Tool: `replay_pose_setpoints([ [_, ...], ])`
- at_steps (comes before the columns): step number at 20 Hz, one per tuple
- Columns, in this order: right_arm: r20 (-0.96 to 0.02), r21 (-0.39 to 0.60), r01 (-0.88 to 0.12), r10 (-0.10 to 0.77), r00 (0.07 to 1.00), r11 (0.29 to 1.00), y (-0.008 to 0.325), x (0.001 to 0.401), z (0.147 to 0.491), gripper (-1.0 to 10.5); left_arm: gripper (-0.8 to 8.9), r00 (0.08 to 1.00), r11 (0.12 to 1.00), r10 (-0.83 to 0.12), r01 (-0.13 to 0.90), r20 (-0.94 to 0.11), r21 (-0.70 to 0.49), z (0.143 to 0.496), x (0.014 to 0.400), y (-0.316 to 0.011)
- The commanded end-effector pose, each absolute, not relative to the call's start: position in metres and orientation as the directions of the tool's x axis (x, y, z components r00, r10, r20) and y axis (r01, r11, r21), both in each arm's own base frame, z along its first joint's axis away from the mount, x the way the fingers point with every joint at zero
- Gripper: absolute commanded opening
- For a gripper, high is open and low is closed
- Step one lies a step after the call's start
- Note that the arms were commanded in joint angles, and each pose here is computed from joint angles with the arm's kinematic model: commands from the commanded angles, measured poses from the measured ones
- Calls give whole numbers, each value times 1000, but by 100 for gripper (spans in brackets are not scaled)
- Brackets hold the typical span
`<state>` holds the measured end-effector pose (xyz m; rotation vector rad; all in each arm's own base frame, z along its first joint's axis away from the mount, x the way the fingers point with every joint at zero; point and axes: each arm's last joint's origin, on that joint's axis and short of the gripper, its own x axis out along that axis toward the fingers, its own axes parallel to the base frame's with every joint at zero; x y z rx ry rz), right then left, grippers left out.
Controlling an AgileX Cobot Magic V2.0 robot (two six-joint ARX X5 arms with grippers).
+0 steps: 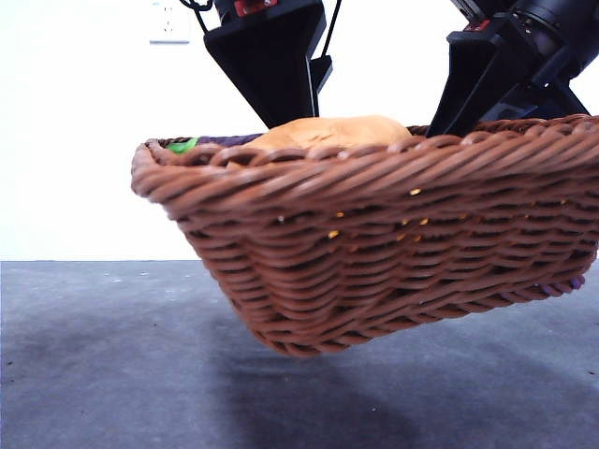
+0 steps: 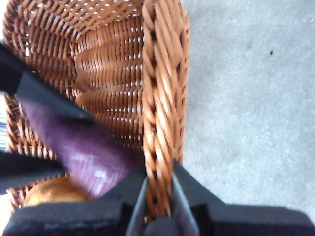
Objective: Help me put the vegetables on the table into the basket
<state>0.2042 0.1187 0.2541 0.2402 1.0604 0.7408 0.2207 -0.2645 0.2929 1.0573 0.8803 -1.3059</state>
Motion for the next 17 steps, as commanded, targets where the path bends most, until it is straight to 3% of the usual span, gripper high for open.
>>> replay_pose_setpoints([
  [1,-690,525,-441,667,280,728,120,205,255,-12,468,89,9,-313,996,-946,91,292,222,-263],
  [5,-693,514,-438,658,295,738,120,206,255,-12,468,198,108,-407,980,-891,169,339,208,-233],
  [9,-670,507,-434,657,346,745,119,211,258,-12,446,417,489,-511,860,-752,144,407,182,-156],
  [10,-658,513,-420,657,368,749,116,214,260,-12,339,470,561,-515,817,-717,133,419,174,-136],
  [12,-631,521,-383,646,430,763,100,225,266,-12,-27,564,662,-499,738,-658,130,437,152,-98],
  [17,-597,534,-282,591,542,797,52,243,275,-12,-6,669,744,-502,657,-547,120,458,98,-57],
])
